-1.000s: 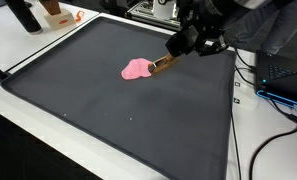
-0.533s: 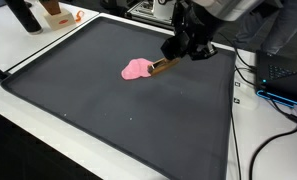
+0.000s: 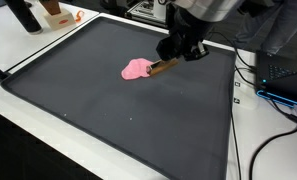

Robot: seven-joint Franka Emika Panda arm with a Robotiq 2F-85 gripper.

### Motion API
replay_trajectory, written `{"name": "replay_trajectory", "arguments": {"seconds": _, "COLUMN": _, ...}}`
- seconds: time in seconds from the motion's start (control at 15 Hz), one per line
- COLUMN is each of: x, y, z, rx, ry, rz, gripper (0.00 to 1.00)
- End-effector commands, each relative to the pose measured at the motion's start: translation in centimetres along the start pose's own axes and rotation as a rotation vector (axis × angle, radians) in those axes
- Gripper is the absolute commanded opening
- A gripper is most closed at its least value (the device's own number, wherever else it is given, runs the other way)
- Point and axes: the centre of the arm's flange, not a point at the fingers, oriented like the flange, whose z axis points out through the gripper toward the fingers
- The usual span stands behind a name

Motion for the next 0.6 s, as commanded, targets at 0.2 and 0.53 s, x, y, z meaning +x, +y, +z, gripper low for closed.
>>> {"name": "replay_trajectory", "arguments": {"seconds": 0.2, "x": 2.2, "y": 1.0, "z": -1.1, "rx": 0.060, "ry": -0.052, "rz": 0.012, "gripper": 0.23}}
{"name": "replay_trajectory", "arguments": {"seconds": 0.53, "x": 4.1, "y": 2.9, "z": -1.4, "rx": 0.168, "ry": -0.045, "rz": 0.001, "gripper": 0.23}}
